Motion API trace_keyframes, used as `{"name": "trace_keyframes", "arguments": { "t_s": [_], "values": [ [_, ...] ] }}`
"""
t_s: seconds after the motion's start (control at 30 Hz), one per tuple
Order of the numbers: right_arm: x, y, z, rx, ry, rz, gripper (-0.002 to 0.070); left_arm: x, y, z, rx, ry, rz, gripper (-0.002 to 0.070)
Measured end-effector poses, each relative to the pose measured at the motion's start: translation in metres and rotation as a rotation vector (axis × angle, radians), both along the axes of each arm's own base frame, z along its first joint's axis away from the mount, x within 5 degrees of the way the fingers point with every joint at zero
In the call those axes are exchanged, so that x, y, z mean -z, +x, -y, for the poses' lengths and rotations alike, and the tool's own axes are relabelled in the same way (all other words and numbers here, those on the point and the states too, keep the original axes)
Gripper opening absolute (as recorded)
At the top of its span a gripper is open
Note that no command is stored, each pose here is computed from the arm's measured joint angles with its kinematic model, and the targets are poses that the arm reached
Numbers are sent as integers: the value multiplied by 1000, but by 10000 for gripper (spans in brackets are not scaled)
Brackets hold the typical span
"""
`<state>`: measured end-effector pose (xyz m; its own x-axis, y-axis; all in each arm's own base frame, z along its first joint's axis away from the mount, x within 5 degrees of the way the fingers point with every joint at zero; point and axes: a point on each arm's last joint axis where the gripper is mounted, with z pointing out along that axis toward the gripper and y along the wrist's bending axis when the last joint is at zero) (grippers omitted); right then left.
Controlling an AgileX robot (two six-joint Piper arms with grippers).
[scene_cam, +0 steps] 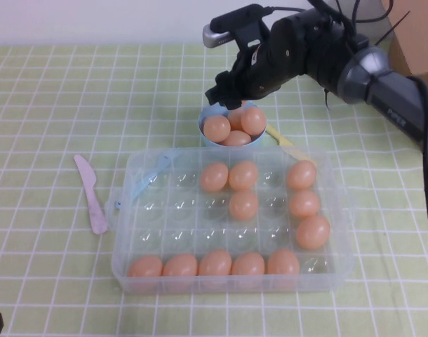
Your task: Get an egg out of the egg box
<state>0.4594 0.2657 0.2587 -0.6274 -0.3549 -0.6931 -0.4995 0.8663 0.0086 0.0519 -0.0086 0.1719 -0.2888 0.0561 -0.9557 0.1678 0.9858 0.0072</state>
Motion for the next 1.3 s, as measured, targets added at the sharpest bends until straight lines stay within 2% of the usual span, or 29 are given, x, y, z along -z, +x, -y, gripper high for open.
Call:
{"name": "trace_keyframes", "arguments": {
  "t_s": [0.3,0.5,0.73,0.8,0.87,0.9,1.0,1.07,1.17,1.3],
  "values": [
    [20,12,-1,11,4,1,401,0,0,0,0,0,0,-4],
    [18,13,-2,13,32,3,456,0,0,0,0,0,0,-4],
    [16,9,-3,10,34,-29,462,0,0,0,0,0,0,-4],
    [7,4,-3,5,32,-34,432,0,0,0,0,0,0,-4],
    [-9,-3,-4,-5,41,-17,366,0,0,0,0,0,0,-4],
    [-20,-8,-6,-3,58,-5,321,0,0,0,0,0,0,-4],
    [-51,-27,-14,-19,105,33,111,0,0,0,0,0,0,-4],
    [-69,-43,-21,-44,129,62,41,0,0,0,0,0,0,-4],
    [-78,-65,-27,-80,144,80,0,0,0,0,0,0,0,-4],
    [-79,-92,-23,-97,175,106,-11,0,0,0,0,0,0,-4]
  ]
}}
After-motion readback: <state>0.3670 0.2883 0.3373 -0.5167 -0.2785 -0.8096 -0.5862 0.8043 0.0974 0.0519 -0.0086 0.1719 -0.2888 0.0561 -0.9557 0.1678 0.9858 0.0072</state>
